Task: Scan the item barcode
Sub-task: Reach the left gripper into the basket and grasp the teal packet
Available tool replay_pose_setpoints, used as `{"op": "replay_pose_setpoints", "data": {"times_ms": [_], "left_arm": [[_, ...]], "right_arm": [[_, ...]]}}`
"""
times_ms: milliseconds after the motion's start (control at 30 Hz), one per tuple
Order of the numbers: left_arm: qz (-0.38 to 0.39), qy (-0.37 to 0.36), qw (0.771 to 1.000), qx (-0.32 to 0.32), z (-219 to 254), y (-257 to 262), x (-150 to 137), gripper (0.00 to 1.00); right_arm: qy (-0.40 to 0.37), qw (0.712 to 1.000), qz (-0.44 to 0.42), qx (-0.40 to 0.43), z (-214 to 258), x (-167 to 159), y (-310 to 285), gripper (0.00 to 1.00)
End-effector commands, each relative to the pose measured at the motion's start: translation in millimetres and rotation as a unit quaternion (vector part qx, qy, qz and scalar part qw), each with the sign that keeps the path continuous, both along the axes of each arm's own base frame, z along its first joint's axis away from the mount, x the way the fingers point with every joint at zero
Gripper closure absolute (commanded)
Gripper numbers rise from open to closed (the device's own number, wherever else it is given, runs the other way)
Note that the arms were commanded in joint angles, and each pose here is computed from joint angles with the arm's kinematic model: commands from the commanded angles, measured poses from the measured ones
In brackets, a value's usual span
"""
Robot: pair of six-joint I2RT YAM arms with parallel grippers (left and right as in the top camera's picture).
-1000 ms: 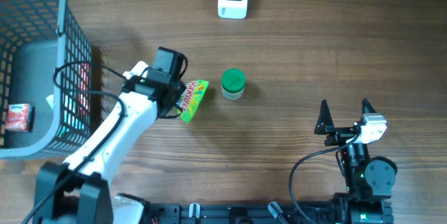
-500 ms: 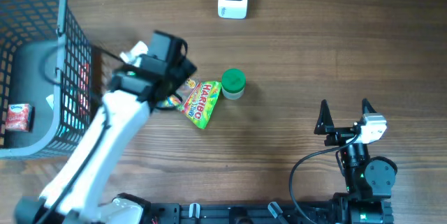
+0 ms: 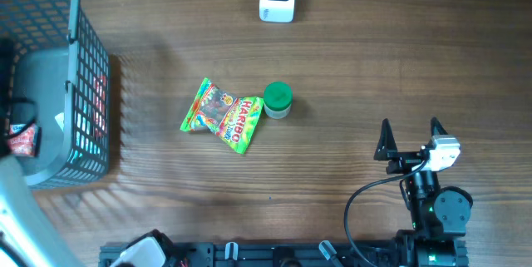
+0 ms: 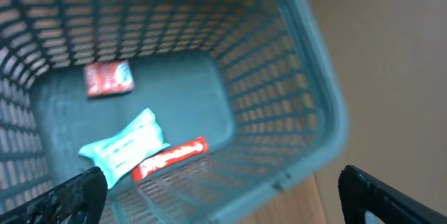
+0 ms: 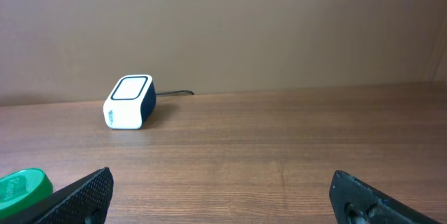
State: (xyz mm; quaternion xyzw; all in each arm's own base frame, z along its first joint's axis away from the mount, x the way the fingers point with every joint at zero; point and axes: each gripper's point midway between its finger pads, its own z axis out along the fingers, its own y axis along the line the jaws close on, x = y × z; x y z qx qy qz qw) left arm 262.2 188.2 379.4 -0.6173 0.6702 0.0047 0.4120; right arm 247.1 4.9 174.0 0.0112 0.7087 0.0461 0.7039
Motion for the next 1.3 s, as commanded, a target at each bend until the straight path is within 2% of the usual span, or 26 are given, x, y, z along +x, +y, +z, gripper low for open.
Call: {"op": "replay_pose_setpoints", "data": {"times_ms": [0,200,300,367,467,733,967,1000,1033,1067,1100,1133,1167,1200,1267], "left_arm": [[0.0,0.045,0.993,-0.105,-53,26,10,0.0],[-0.022,0.161,0.973,-0.166,-147,41,29,0.0],[-0.021,0.206,0.958,-0.2,-186,37,24,0.0],[-0.045,0.246,0.948,-0.2,-212,39,21,0.0],[-0.04,0.292,0.933,-0.206,-242,42,11,0.01],[-0.064,0.322,0.919,-0.219,-319,33,0,0.0],[-0.064,0.32,0.92,-0.219,-343,29,-4,0.0],[-0.064,0.32,0.919,-0.219,-344,28,-5,0.03],[-0.064,0.322,0.919,-0.22,-346,27,-6,0.13],[-0.064,0.324,0.918,-0.222,-347,26,-8,0.3],[-0.064,0.325,0.916,-0.224,-348,25,-9,0.56],[-0.064,0.327,0.916,-0.226,-348,24,-9,0.76],[-0.064,0.328,0.915,-0.227,-348,24,-10,0.89],[-0.063,0.329,0.914,-0.228,-348,23,-11,0.96],[-0.062,0.327,0.915,-0.228,-343,25,-9,0.96]], "right_arm": [[-0.004,1.0,0.01,-0.005,2,-1,4,0.0],[-0.004,1.0,0.01,-0.005,2,-1,4,0.0],[-0.004,1.0,0.01,-0.005,2,-1,4,0.0],[-0.004,1.0,0.01,-0.005,2,-1,4,0.0],[-0.004,1.0,0.01,-0.005,2,-1,4,0.0],[-0.004,1.0,0.01,-0.005,2,-1,4,0.0],[-0.004,1.0,0.01,-0.005,2,-1,4,0.0],[-0.004,1.0,0.01,-0.005,2,-1,4,0.0],[-0.004,1.0,0.01,-0.005,2,-1,4,0.0],[-0.004,1.0,0.01,-0.005,2,-1,4,0.0],[-0.004,1.0,0.01,-0.005,2,-1,4,0.0],[-0.004,1.0,0.01,-0.005,2,-1,4,0.0],[-0.004,1.0,0.01,-0.005,2,-1,4,0.0],[-0.004,1.0,0.01,-0.005,2,-1,4,0.0],[-0.004,1.0,0.01,-0.005,2,-1,4,0.0]]}}
